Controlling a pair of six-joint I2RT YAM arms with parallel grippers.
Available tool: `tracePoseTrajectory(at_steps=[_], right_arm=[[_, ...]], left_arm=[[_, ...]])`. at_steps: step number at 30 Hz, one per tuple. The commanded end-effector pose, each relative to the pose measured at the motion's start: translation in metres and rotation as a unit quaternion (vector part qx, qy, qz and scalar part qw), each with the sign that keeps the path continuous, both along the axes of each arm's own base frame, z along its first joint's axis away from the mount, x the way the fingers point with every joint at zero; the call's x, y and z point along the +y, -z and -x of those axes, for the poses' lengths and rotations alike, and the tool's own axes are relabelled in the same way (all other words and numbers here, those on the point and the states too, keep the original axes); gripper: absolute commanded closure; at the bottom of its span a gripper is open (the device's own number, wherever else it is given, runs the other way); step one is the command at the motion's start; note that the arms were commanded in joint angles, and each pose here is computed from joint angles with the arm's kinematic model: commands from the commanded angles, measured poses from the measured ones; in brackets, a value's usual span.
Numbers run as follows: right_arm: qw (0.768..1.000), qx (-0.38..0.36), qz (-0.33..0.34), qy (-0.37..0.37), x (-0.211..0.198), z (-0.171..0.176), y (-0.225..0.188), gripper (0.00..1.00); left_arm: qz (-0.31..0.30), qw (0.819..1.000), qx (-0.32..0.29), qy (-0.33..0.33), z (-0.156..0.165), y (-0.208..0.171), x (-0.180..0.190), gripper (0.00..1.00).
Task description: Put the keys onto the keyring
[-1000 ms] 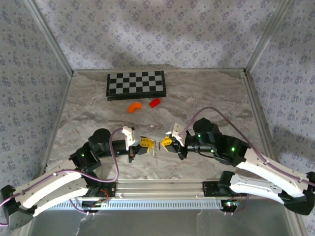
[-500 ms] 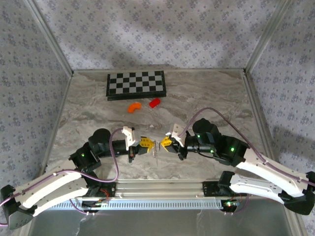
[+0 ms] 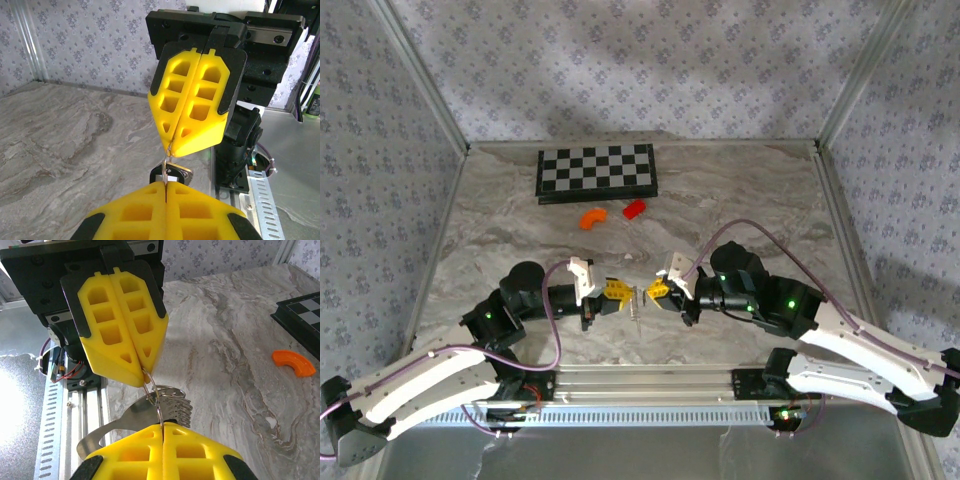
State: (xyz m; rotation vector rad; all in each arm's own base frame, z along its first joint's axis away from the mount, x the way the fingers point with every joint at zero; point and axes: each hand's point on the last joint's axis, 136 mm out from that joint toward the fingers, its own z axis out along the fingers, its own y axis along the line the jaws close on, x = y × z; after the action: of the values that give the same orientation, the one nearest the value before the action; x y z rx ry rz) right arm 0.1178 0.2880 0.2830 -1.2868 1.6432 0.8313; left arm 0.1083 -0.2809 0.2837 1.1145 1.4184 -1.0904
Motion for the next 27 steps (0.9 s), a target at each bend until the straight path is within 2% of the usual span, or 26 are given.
tracePoseTrajectory(at_steps=[1,27], right_arm=[[1.0,-0.014,-0.007,-0.004,0.0028,0.0004,-0.0039,1.0],[1.0,-0.014,-0.016,-0.021,0.0107,0.004,-0.0114,1.0]], left_arm=[[0.022,1.0,-0.012,0.015,0.0063,-0.0164,-0.0026,1.0],[0.02,1.0,-0.015,0.013,0.0054,-0.0163,-0.0025,1.0]])
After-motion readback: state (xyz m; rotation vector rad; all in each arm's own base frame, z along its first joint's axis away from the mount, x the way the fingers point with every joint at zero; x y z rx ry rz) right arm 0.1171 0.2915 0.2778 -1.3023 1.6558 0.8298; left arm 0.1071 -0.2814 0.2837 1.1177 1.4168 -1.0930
